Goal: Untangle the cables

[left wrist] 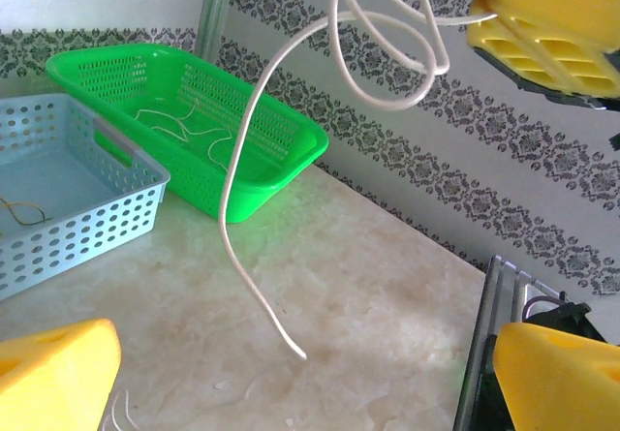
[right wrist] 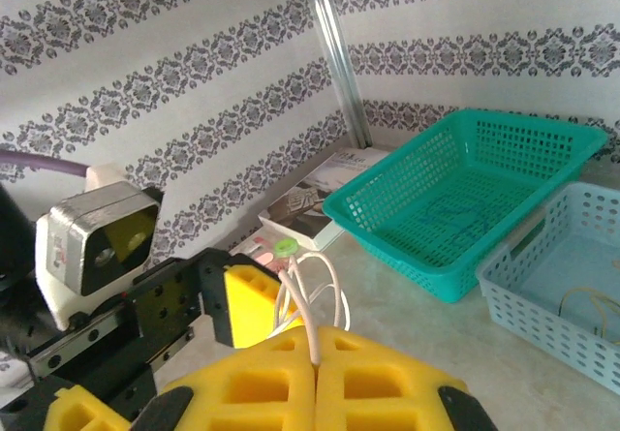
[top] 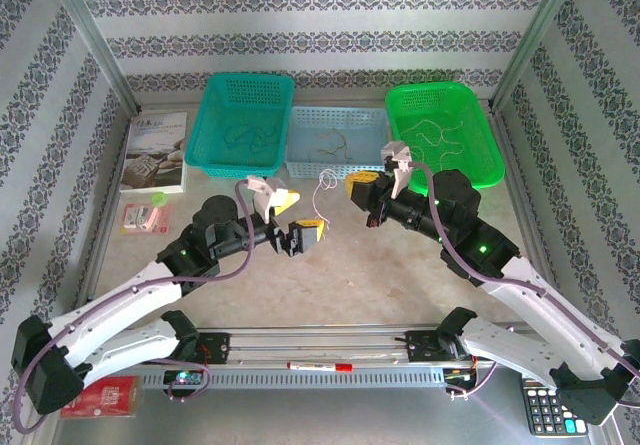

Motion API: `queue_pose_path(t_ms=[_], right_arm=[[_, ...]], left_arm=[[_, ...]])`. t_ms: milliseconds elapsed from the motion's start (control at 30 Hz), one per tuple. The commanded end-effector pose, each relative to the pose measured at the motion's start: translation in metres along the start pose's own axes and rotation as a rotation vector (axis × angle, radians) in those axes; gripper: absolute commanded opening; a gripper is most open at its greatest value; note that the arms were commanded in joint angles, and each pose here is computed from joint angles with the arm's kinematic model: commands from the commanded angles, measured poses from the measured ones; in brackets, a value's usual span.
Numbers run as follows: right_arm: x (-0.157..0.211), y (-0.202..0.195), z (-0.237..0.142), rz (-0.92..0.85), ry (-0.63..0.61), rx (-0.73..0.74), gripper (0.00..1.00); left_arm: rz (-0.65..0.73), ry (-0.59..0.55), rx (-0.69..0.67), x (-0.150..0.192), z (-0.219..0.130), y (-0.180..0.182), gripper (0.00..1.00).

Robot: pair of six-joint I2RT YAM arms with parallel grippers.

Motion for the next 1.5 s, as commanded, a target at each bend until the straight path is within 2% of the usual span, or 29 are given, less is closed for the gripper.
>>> queue_pose_path(t_ms=[0,233,433,533,733,767,1167,1467], right_arm=[[-0.015,0.012,-0.007,0.011,-0.038,-0.05,0.0],[-0.021,0.024,-0.012,0.031,-0.059,-0.101,0.0],[-0.021,0.03,-0.014,0.047,-0.066,-0.13,0.0],[-0.02,0.03,-0.014,0.055,-0.068,-0.13,0.0],[-0.022,0.027,-0.016,0.051,-0.08,-0.11,0.0],[-0.022,0.025,-0.017,0.048,-0.083,-0.099,0.0],[-0.036,-0.049,-0.053,0.11,-0.194,0.203,0.0],[-0.036,-0.091,-0.077,0.17,-0.252,0.373,0.0]], left_arm=[[0.063,-0.026,0.043,-0.015,0.004,-0.01,0.98],[0.073,-0.033,0.019,-0.014,0.016,-0.001,0.9],[0.077,-0.089,-0.021,-0.024,0.02,0.007,0.76],[0.073,-0.103,-0.009,-0.027,0.022,0.006,0.58],[0.045,-0.097,0.011,-0.023,0.026,0.007,0.06],[0.039,-0.097,0.006,-0.022,0.026,0.008,0.0],[-0.01,-0.111,-0.077,-0.002,-0.001,0.028,0.0],[-0.025,-0.133,-0.145,0.006,-0.025,0.041,0.0]])
Point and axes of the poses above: each hand's point on the last joint's axis, 136 mm out from that joint toward the fingers, its own z axis out along the fingers, its own y axis along the line the jaws close on, x = y × z, the point moved 2 cm from there along -z, back along the fingers, and after that the axes turned 8 degrees about -z, right-handed, at the moved point
